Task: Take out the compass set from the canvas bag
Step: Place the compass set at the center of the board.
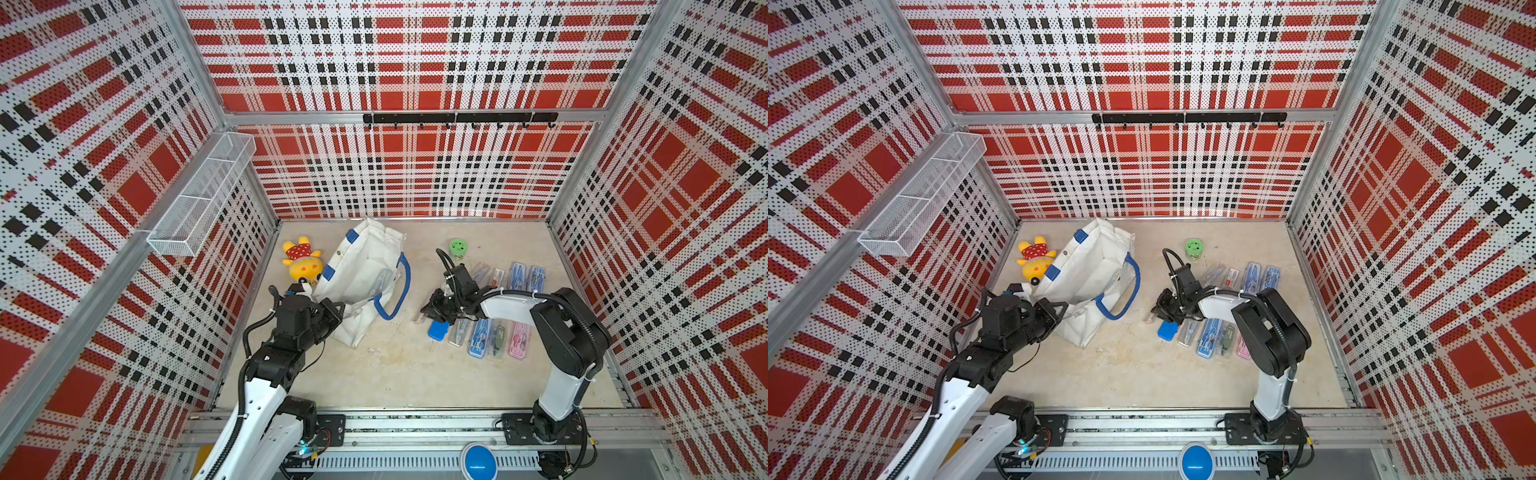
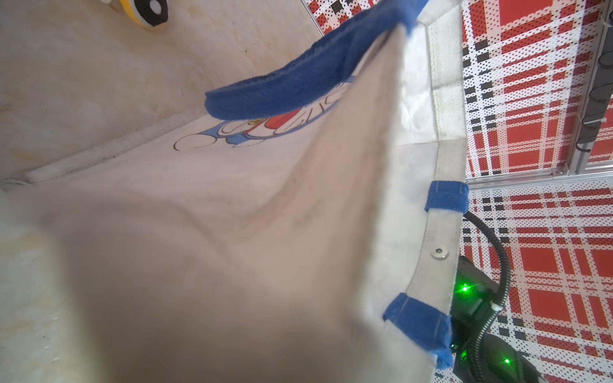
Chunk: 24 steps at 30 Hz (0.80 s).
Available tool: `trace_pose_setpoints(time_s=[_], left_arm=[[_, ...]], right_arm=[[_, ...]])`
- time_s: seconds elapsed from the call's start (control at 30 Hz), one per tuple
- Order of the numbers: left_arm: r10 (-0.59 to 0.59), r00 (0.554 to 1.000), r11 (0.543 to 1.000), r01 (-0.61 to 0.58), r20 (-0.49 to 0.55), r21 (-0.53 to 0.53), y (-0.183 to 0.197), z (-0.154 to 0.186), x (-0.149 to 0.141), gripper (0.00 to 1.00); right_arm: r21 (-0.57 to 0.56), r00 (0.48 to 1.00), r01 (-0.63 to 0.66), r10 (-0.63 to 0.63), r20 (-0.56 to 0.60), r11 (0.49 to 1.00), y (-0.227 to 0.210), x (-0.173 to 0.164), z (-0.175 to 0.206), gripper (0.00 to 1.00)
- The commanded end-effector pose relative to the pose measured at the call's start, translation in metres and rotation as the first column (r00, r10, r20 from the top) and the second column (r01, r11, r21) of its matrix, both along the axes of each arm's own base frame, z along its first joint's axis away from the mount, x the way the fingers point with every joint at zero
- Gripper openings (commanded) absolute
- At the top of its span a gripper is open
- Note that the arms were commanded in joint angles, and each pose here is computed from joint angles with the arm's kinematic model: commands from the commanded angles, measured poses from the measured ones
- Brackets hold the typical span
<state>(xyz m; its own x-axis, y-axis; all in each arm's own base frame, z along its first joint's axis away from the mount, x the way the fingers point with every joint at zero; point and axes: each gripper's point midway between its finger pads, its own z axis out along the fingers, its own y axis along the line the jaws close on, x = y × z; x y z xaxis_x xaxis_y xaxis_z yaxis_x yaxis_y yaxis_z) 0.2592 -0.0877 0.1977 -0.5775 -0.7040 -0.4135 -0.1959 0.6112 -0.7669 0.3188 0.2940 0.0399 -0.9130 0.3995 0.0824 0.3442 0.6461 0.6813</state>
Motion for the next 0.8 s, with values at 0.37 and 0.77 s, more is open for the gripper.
trace_pose_setpoints(time_s=[0.37,0.77], left_arm=[[0.009,1.000,1.000,-0.009,0.018,-0.018,0.002,0.001,0.001,0.00],[-0.028,0.999,1.000,0.027,0.034,0.010,-0.002,0.004,0.004,0.00]], right_arm=[[-0.005,0.998,0.042,-0.042,0.040,0.999,-0.007,-0.009,0.020,0.42],[-0.027,0.977,0.094,-0.087,0.193,0.995,-0.034,-0.016,0.095,0.48]])
